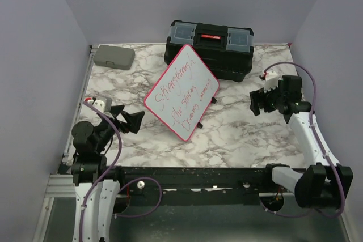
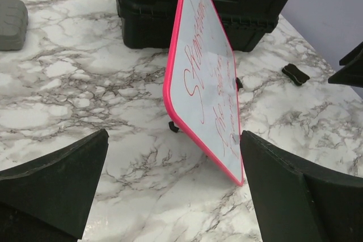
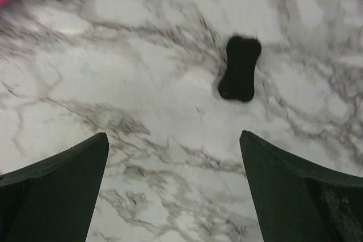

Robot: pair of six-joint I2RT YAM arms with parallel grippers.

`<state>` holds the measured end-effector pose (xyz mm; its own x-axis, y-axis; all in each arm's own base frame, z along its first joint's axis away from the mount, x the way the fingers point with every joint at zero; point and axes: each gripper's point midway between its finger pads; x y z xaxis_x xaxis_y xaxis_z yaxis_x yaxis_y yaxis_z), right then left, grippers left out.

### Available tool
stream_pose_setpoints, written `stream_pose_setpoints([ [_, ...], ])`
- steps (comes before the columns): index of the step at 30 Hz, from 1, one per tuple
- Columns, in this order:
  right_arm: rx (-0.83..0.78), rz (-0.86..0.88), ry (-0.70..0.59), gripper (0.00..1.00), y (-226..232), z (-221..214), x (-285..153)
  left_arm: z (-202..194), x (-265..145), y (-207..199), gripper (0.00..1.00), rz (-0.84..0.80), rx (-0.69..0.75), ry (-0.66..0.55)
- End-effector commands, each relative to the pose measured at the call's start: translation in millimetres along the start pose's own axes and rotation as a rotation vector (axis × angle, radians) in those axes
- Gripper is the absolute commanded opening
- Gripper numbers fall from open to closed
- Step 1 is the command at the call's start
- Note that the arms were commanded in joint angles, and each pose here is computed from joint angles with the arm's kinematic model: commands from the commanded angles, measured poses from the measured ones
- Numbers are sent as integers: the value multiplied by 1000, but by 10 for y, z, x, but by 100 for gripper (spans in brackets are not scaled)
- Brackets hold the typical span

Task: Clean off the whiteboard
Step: Pick up the whiteboard eraser from the center of the board.

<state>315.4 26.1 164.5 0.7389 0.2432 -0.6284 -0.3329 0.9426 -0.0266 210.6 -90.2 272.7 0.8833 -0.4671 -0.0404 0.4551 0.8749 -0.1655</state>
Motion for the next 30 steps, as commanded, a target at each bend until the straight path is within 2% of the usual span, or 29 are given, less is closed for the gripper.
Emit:
stream_pose_setpoints([
  [1,71,77,97,100,-206,-432,82,-154,9,41,99,9,33,-6],
  [5,95,24,146,97,-537,-535,333,-170,19,53,99,18,57,-10],
  [12,156,98,161,76,-646,-334,700,-155,16,131,99,63,72,-18],
  [17,147,35,173,75,-809,-292,912,-156,21,157,99,76,76,-19],
  [20,158,22,216,68,-859,-347,1055,-150,18,163,99,80,77,-21],
  [22,164,24,236,67,-849,-400,1111,-146,17,166,99,82,79,-22],
  [30,175,-7,277,62,-870,-540,1157,-137,13,170,99,86,81,-27],
])
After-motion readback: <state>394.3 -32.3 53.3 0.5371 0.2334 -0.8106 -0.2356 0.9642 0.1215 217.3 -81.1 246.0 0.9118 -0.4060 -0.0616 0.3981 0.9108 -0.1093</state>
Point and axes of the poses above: each gripper's point midway between its finger pads, its own x axis out along the fingers, its own y axis along the line the jaws close on, z = x × y, and after that the axes turned 7 degrees about x, right-handed
